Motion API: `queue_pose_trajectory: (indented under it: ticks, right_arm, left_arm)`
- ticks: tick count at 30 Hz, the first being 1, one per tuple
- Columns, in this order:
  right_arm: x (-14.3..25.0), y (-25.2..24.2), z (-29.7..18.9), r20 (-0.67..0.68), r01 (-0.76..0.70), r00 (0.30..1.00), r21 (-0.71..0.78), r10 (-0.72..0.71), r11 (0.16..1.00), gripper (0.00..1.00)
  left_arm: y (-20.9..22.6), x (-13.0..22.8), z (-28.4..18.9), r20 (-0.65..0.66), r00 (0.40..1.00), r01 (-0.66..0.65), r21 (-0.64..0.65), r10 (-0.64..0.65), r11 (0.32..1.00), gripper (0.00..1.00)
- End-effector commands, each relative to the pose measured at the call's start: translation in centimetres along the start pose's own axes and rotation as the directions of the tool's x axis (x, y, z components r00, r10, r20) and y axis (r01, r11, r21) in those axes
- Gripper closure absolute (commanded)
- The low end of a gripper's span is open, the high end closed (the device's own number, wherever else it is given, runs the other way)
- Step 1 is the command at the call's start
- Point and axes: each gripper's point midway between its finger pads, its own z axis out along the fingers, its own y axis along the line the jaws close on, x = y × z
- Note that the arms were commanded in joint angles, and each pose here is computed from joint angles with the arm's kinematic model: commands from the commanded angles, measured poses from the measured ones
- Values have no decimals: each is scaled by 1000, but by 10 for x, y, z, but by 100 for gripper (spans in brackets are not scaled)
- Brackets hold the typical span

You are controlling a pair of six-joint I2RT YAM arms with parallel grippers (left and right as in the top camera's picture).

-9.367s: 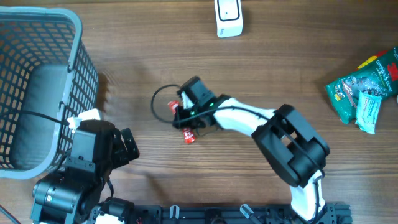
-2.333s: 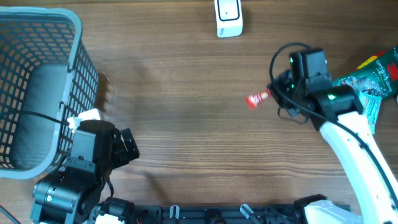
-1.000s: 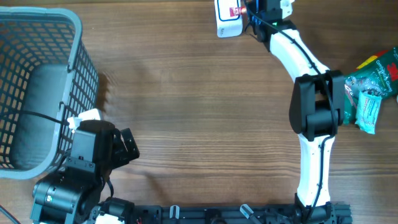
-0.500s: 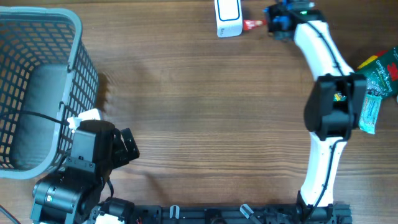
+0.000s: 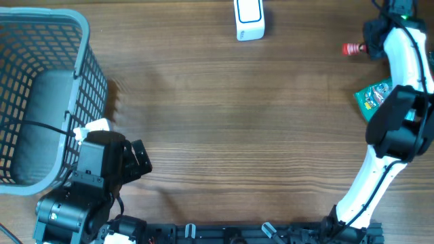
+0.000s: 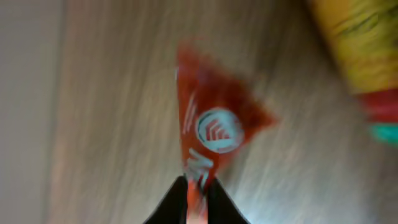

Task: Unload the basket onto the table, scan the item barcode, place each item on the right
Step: 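Carry the Nescafé stick to the right edge and release it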

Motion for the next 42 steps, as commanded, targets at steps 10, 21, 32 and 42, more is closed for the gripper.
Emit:
queue_pose_trajectory:
  ticks: [10,21,32,42]
  right_arm:
    - [-22,-44,1,-9,138,990,113,-138,984,73]
    - [-11,-3,-106,-96,377,913,-178,-397,909,72]
    - [-13,-10,-269,-20,361,917,-384,-398,850,71]
    - [16,-85,-308,-168,369,894,-246,-415,896,72]
  left_arm:
    - [0,0,0,-1,1000,-10,2,10,1000,0]
    - [0,0,0,-1,1000,-10,2,10,1000,0]
    - [0,0,0,-1,1000,-10,2,10,1000,0]
    - [0,0,0,-1,1000,-10,3,10,1000,0]
